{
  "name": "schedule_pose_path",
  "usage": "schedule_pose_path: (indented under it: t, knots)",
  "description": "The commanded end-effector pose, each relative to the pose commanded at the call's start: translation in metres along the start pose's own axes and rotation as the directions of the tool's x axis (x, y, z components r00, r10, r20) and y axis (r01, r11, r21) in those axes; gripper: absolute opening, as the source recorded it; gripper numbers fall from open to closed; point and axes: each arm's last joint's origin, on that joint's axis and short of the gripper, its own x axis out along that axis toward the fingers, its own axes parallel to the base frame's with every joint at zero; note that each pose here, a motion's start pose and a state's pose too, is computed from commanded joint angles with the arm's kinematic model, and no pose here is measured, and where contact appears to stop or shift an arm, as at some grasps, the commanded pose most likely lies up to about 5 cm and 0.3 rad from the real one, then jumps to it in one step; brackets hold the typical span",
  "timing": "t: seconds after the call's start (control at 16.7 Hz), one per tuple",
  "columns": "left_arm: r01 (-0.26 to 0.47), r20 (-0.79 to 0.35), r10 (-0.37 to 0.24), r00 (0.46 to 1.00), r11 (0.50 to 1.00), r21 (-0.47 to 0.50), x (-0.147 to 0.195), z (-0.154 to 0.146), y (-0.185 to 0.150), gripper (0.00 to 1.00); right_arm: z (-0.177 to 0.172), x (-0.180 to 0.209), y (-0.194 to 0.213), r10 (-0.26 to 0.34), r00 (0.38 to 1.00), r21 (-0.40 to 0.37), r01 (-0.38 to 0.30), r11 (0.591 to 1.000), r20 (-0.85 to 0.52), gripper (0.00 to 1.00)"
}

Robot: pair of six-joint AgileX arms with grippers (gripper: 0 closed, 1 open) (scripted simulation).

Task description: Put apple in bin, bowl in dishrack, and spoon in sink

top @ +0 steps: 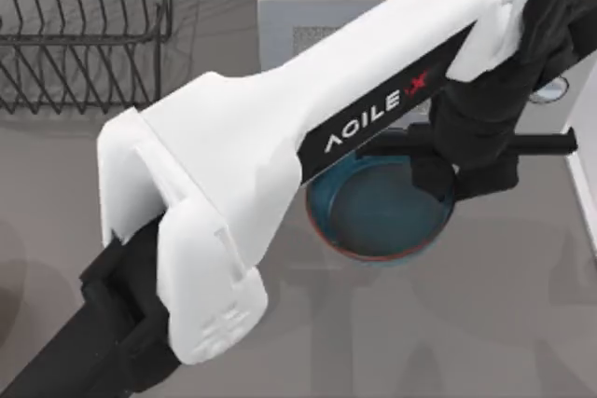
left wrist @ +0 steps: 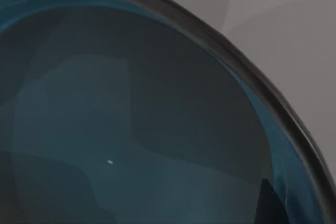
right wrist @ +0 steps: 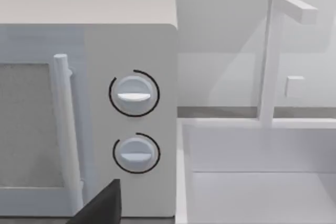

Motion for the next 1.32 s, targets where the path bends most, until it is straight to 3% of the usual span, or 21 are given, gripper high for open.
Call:
schedule_pose_path:
  t: [0.48, 0.6, 0.78, 1.02, 1.32]
  knots:
    - [0.009, -0.001, -0.009, 1.000, 1.000, 0.006, -0.008, 0.000, 0.003, 0.00, 0.000, 0.000, 0.000, 0.000, 1.000, 0.000, 0.000, 1.000, 0.000, 1.00]
    - [0.062, -0.006, -0.062, 0.998, 0.998, 0.025, -0.020, 0.003, 0.008, 0.00, 0.000, 0.000, 0.000, 0.000, 1.000, 0.000, 0.000, 1.000, 0.000, 1.00]
    - [0.188, 0.006, -0.188, 0.982, 0.981, 0.050, -0.052, 0.016, 0.034, 0.00, 0.000, 0.000, 0.000, 0.000, 1.000, 0.000, 0.000, 1.000, 0.000, 1.00]
    - [0.348, 0.104, -0.355, 0.929, 0.934, 0.079, -0.109, 0.028, 0.106, 0.00, 0.000, 0.000, 0.000, 0.000, 1.000, 0.000, 0.000, 1.000, 0.000, 1.00]
    - [0.445, 0.261, -0.462, 0.848, 0.887, 0.124, -0.141, 0.018, 0.197, 0.00, 0.000, 0.000, 0.000, 0.000, 1.000, 0.000, 0.000, 1.000, 0.000, 1.00]
